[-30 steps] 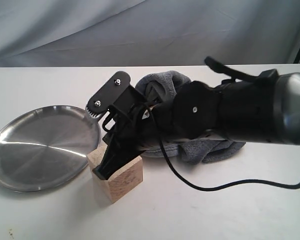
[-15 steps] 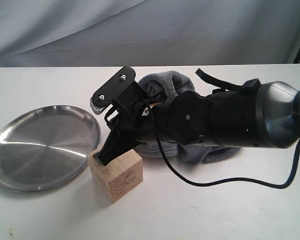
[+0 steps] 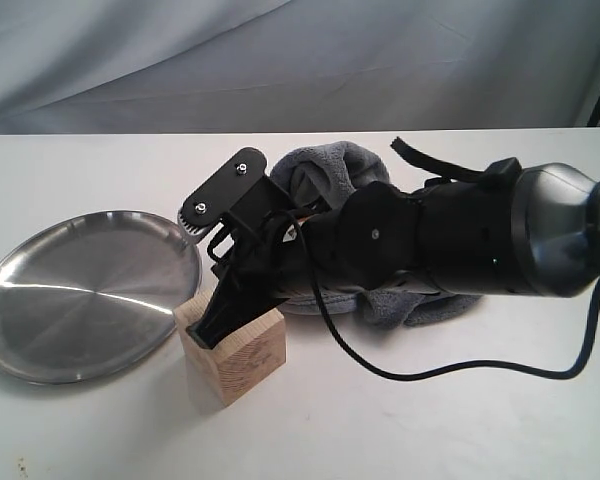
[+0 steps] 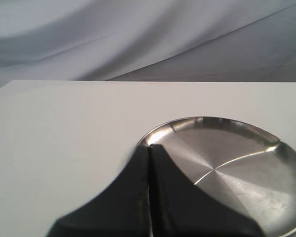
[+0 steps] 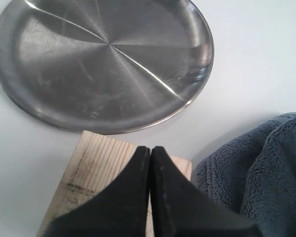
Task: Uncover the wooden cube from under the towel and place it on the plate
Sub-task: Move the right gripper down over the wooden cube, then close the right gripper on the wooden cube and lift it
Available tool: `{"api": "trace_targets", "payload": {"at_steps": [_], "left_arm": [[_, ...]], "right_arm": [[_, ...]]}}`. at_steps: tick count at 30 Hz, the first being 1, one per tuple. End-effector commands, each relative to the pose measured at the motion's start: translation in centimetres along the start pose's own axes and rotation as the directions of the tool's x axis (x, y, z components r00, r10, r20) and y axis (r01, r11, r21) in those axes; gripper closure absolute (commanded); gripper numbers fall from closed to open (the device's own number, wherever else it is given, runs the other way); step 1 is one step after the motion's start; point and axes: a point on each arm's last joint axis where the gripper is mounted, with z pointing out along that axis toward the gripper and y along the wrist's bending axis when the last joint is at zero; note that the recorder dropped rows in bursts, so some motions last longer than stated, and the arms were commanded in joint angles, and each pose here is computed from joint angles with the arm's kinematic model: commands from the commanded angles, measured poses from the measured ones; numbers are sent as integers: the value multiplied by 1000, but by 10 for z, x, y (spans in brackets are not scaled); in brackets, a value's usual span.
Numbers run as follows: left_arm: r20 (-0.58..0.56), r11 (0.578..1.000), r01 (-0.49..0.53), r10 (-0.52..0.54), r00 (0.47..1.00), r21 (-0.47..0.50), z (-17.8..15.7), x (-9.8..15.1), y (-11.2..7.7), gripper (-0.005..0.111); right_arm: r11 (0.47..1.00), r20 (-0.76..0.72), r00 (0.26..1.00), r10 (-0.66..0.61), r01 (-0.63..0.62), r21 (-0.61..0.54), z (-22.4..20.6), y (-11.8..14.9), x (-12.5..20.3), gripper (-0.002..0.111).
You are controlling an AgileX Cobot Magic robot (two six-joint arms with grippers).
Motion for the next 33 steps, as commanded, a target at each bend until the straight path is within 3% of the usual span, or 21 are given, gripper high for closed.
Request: {"api": "trace_targets", "payload": {"at_steps": [1, 9, 17, 20, 22, 24, 33], "left_arm": [[17, 1000, 5, -5, 1000, -3, 0, -1, 0, 107], [17, 1000, 5, -5, 1000, -3, 0, -1, 0, 107], [17, 1000, 6, -6, 1000, -3, 0, -1, 0, 107], [17, 1000, 6, -6, 1000, -3, 0, -1, 0, 107], [17, 1000, 4, -4, 1000, -3, 0, -1, 0, 107], [17, 1000, 4, -4, 1000, -3, 0, -1, 0, 107], [17, 1000, 4, -4, 1000, -3, 0, -1, 0, 107]], "right_arm": [[999, -6, 999, 32, -32, 0, 0, 1, 0, 105], [996, -25, 996, 88, -87, 18, 0, 3, 2, 75], [996, -34, 995, 93, -93, 17, 0, 3, 3, 59], [998, -43, 997, 56, -56, 16, 0, 3, 3, 36], [999, -44, 998, 50, -49, 16, 0, 3, 3, 14], [1000, -54, 998, 14, -13, 15, 0, 3, 4, 3], [1000, -68, 997, 20, -19, 12, 0, 3, 6, 3]]}}
